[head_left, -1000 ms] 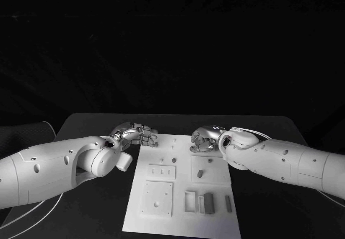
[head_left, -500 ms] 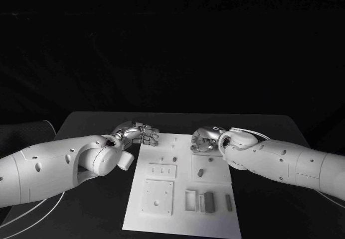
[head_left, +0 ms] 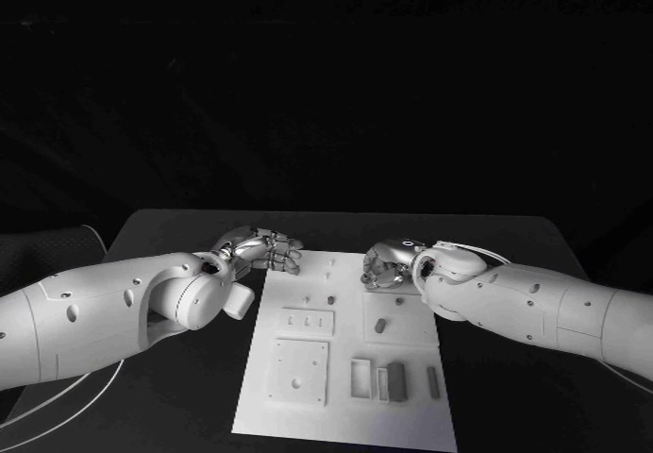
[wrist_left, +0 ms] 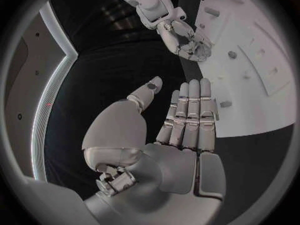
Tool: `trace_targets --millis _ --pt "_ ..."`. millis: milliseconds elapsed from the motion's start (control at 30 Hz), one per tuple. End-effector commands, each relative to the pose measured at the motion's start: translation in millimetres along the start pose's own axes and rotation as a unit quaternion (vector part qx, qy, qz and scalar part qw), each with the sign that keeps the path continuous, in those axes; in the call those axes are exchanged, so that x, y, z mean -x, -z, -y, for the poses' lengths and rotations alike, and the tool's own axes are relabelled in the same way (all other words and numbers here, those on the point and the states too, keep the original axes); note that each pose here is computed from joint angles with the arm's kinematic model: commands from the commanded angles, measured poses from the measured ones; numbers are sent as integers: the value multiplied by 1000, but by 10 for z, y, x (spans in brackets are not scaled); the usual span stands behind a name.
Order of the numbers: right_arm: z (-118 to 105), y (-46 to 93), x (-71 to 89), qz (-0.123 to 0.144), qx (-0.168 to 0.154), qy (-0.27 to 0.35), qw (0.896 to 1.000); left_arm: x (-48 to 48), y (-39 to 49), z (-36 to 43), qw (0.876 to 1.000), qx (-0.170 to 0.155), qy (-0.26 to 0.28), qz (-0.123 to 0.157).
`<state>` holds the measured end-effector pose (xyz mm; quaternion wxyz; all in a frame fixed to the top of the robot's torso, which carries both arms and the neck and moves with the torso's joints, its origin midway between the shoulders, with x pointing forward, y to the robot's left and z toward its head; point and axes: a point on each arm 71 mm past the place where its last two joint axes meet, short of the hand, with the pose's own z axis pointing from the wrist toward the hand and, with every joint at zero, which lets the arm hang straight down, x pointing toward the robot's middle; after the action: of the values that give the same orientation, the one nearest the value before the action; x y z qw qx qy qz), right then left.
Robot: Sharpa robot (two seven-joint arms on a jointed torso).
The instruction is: Assemble the parts on the task board
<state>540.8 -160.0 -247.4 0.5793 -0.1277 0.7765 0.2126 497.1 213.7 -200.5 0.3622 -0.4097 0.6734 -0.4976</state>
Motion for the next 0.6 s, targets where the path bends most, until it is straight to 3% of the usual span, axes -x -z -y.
trace_targets --millis 33,600 --pt "-1 -6 -17 -8 -2 9 1000 -19 -1 32 1000 -7 1 -1" --pt "-4 -13 -26 -8 -3 16 1000 -23 -4 43 1000 -6 1 -2"
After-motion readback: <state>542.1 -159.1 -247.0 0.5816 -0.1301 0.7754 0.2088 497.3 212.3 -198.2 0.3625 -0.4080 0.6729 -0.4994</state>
